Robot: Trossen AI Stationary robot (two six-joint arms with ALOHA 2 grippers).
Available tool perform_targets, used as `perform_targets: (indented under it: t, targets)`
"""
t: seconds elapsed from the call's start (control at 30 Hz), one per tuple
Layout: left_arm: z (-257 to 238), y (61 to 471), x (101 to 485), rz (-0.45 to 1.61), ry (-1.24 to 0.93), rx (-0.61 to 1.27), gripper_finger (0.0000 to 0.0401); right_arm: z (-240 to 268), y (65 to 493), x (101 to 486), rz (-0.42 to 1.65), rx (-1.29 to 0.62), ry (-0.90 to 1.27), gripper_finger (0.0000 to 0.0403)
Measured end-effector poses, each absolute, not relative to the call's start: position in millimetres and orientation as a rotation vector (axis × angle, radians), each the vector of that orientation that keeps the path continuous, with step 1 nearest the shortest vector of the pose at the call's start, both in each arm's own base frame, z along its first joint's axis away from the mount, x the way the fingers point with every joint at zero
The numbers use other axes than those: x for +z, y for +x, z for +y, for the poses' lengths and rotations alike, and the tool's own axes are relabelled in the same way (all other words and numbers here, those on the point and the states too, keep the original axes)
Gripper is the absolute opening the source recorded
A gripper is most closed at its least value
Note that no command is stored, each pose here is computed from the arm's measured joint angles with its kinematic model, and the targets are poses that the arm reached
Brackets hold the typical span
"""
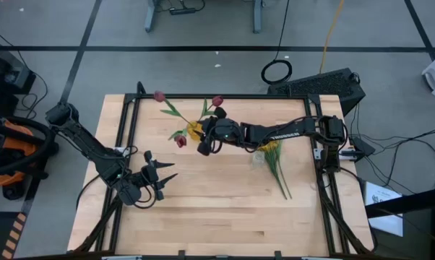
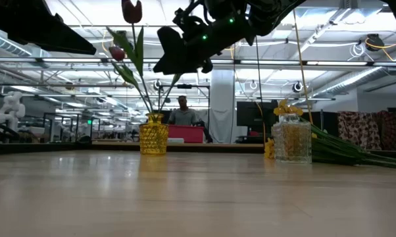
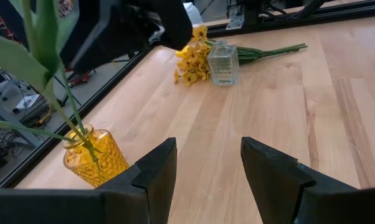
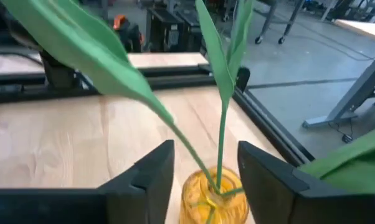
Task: Sort flowers into vase by color
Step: Put the yellow flower into the transparent vase
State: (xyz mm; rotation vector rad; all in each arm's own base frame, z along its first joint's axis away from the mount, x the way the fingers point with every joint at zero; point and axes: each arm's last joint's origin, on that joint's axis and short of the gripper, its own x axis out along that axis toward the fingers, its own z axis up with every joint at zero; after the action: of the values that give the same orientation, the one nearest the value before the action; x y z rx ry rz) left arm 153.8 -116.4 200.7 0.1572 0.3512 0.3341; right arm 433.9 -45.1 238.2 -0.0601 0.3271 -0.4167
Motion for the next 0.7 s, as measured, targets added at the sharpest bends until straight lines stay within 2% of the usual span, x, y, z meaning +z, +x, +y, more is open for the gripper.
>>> perform_targets:
  t: [0.27, 0.7]
  targets:
    - [-116, 154, 201, 0.350, 0.151, 0.335, 0.0187, -38, 429, 236, 0.405, -0.397, -0.078, 0.0202]
    - [-116, 154, 201, 0.343, 0.108, 0.343, 0.0187, 4, 388, 282, 0.521, -0.304, -0.088, 0.0208]
